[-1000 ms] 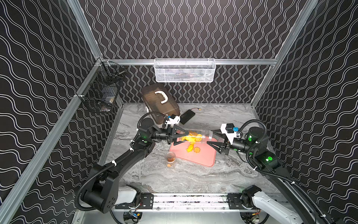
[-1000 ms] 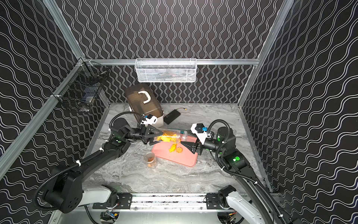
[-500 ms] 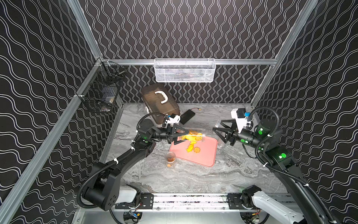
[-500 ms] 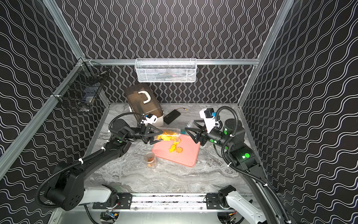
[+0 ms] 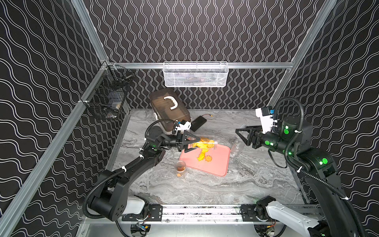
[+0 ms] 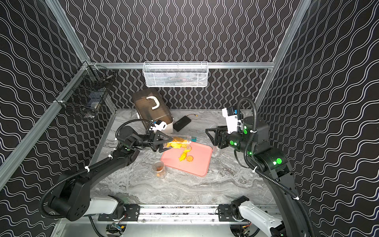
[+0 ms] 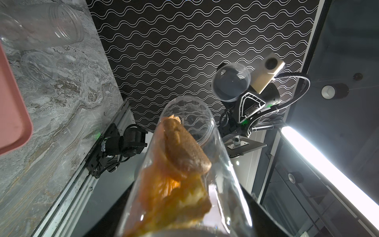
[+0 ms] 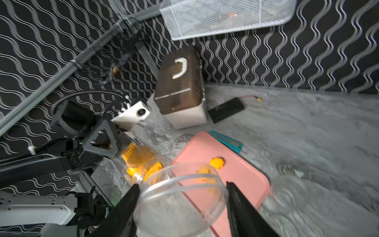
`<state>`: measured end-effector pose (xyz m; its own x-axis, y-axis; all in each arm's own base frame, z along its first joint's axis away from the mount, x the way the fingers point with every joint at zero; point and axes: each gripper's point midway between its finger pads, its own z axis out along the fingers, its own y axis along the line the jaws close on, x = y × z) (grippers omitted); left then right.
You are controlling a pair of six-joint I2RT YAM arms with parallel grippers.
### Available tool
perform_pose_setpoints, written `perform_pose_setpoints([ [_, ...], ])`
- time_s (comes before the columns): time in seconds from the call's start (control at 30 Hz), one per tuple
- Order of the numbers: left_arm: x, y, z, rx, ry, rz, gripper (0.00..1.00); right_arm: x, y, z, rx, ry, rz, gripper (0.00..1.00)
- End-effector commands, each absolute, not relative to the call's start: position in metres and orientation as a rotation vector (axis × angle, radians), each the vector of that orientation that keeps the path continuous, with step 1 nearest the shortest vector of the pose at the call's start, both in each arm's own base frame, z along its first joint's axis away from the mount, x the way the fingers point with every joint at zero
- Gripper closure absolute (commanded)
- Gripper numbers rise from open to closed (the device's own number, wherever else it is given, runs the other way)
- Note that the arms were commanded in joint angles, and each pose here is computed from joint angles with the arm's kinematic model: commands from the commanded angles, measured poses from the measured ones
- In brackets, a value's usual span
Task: Pour the cookies out of the jar
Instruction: Unscrew the lid from the jar, then place the lid at the center of the board.
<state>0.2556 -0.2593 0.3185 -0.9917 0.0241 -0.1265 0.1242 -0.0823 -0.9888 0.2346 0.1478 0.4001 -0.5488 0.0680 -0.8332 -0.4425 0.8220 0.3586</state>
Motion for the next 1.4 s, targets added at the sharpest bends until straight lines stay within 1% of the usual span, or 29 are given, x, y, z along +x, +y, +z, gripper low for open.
perform_pose_setpoints([
  [0.0, 0.254, -0.259, 0.326, 0.209, 2.041, -2.257, 0.33, 0.216, 0.117, 0.351, -0.116, 2.309, 0.533, 0.46],
  [0.13, 0.255, -0.259, 0.326, 0.211, 2.036, -2.254, 0.33, 0.201, 0.101, 0.321, -0.010, 2.438, 0.466, 0.45],
  [0.23, 0.255, -0.259, 0.327, 0.214, 2.032, -2.255, 0.33, 0.190, 0.097, 0.303, 0.065, 2.533, 0.454, 0.45],
  [0.47, 0.253, -0.258, 0.327, 0.218, 2.034, -2.253, 0.33, 0.173, 0.091, 0.241, 0.187, 2.801, 0.351, 0.45],
  [0.7, 0.250, -0.257, 0.325, 0.222, 2.041, -2.242, 0.33, 0.174, 0.081, 0.194, 0.238, 2.933, 0.194, 0.45],
  [0.97, 0.248, -0.256, 0.324, 0.225, 2.044, -2.237, 0.33, 0.172, 0.078, 0.138, 0.329, 3.047, 0.130, 0.45],
  [1.2, 0.248, -0.255, 0.323, 0.221, 2.049, -2.232, 0.33, 0.176, 0.083, 0.111, 0.407, 3.081, 0.142, 0.45],
  [1.37, 0.247, -0.254, 0.323, 0.217, 2.050, -2.229, 0.33, 0.177, 0.081, 0.093, 0.441, 3.129, 0.075, 0.46],
])
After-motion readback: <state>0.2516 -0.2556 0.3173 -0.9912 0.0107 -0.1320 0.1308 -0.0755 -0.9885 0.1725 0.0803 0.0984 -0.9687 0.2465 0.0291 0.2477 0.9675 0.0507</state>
